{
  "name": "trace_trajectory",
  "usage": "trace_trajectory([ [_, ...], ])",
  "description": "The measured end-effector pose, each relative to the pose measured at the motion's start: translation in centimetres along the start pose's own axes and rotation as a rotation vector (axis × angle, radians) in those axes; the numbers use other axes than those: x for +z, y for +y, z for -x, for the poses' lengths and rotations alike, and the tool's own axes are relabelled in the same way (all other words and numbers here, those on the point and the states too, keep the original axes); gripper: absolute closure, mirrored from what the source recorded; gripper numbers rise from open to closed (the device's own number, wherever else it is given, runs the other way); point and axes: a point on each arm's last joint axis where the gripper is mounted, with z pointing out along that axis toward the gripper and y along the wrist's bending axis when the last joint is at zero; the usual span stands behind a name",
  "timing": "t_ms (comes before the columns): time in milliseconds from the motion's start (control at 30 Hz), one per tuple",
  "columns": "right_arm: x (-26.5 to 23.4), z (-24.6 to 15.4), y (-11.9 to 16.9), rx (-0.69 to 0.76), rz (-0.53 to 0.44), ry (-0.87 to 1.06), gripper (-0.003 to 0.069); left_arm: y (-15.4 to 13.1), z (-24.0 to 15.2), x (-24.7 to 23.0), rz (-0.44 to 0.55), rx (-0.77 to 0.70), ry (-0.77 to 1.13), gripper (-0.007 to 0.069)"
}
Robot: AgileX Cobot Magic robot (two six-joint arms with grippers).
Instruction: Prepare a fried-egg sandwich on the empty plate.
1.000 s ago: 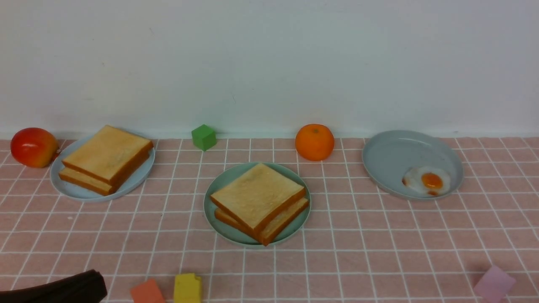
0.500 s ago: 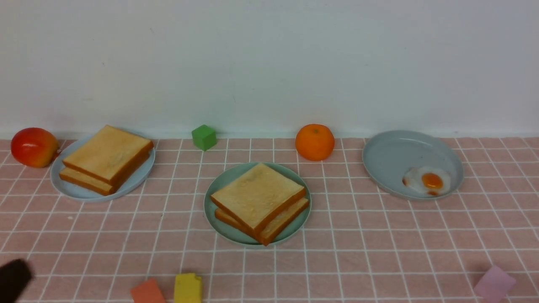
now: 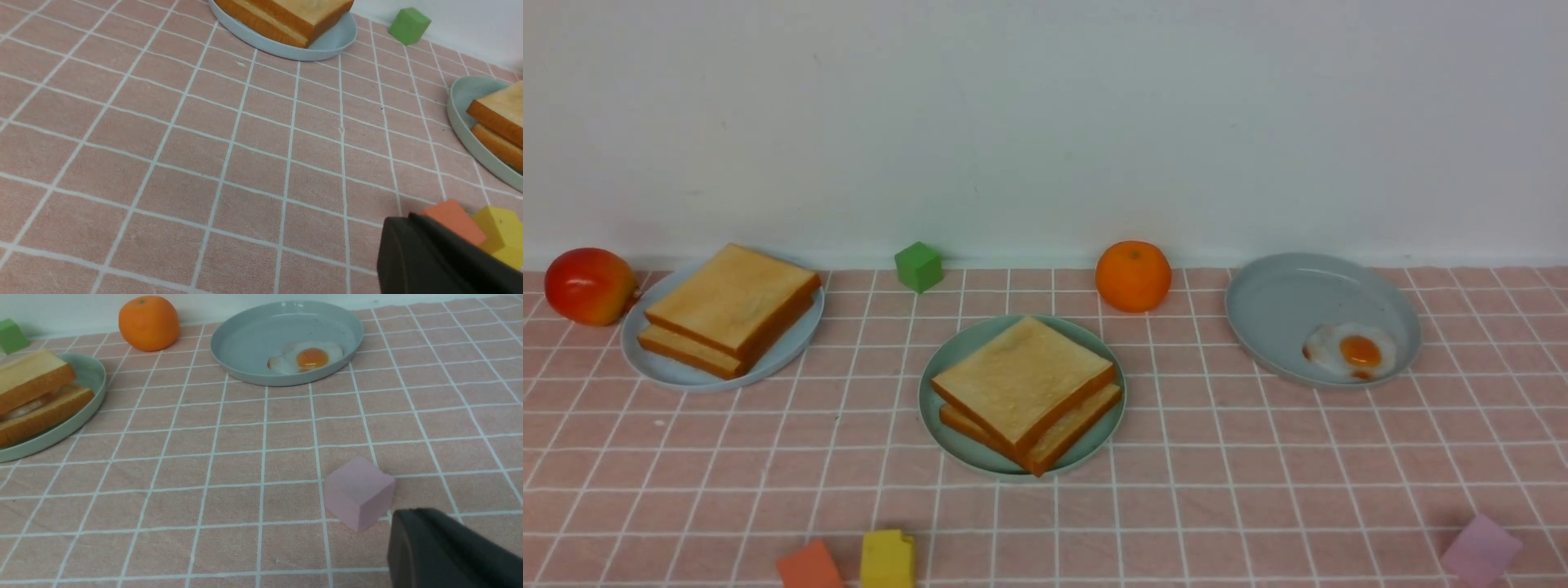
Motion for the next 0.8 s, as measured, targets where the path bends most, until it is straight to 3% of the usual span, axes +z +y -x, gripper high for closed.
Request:
trace_trajectory([
  [800,0.0,0.0,0.0,0.0,0.0,0.0,0.0628,-0.01,0.0,0.0,-0.001,-0.003,0.0,0.0638],
])
